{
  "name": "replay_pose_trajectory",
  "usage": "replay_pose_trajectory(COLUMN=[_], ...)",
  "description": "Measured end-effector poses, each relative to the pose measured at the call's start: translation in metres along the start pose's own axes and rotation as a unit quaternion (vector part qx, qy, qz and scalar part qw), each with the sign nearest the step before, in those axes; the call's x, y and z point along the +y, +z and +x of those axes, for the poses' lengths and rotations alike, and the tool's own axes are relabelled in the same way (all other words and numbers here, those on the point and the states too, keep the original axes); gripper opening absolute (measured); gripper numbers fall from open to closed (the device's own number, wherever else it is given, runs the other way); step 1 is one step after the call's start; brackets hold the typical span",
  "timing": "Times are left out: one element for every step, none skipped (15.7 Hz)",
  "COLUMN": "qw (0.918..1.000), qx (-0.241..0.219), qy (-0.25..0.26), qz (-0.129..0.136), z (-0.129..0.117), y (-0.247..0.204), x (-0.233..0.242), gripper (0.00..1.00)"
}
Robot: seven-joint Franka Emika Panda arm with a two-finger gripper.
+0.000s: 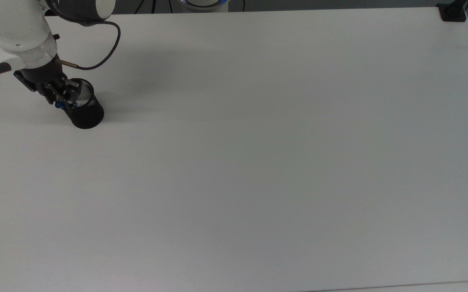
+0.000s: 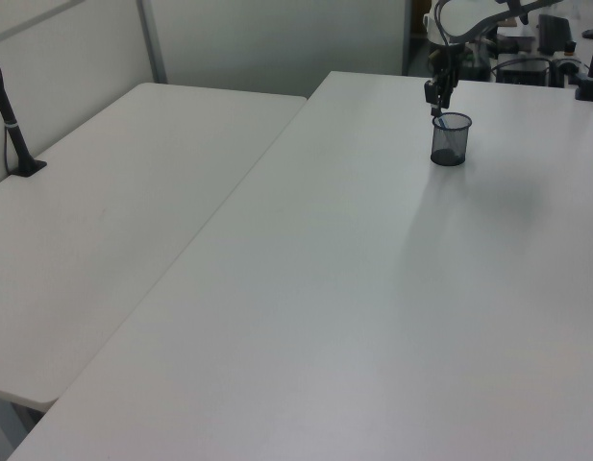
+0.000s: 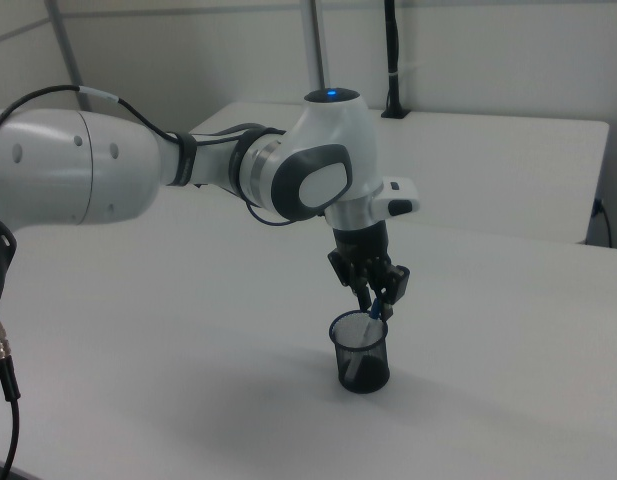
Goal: Remove the marker
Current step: 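Lower the gripper and close it on the blue-capped marker, then lift the marker up and out of the pen cup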
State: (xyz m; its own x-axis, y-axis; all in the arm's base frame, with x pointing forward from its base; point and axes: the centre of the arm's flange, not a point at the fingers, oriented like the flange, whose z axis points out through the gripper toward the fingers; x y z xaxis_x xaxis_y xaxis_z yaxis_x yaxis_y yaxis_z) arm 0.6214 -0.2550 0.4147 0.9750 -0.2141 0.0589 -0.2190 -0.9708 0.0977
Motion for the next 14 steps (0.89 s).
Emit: replay_pose_trajectory(qw=[1.0000, 1.0000, 1.0000, 1.0000, 1.0000, 1.0000, 1.0000, 1.0000, 1.0000, 1.0000, 0.9999, 0.9997, 0.9994, 0.9987], qx=[0.000, 0.001, 0.001, 0.001, 0.002, 0.003, 0.004, 0.005, 0.005, 0.008, 0.013, 0.023, 0.034, 0.047], qy=[0.000, -0.001, -0.001, -0.001, -0.001, -0.001, -0.001, -0.001, -0.001, 0.000, 0.001, 0.004, 0.009, 0.016], qz=[0.000, 0.000, 0.000, 0.000, 0.000, 0.000, -0.001, -0.001, -0.001, -0.001, -0.002, -0.003, 0.000, 0.007], z=[0.000, 0.000, 0.000, 0.000, 0.001, 0.001, 0.001, 0.002, 0.002, 0.003, 0.005, 0.008, 0.011, 0.014], y=[0.000, 0.000, 0.000, 0.000, -0.001, -0.002, -0.003, -0.003, -0.004, -0.006, -0.011, -0.020, -0.030, -0.043], x=[0.000, 0.000, 0.000, 0.000, 0.000, 0.000, 0.001, 0.001, 0.002, 0.003, 0.005, 0.008, 0.011, 0.014], gripper=[0.44, 0.38, 0.32, 0.32, 0.26, 0.17, 0.17, 0.17, 0.17, 0.17, 0.17, 0.17, 0.17, 0.17])
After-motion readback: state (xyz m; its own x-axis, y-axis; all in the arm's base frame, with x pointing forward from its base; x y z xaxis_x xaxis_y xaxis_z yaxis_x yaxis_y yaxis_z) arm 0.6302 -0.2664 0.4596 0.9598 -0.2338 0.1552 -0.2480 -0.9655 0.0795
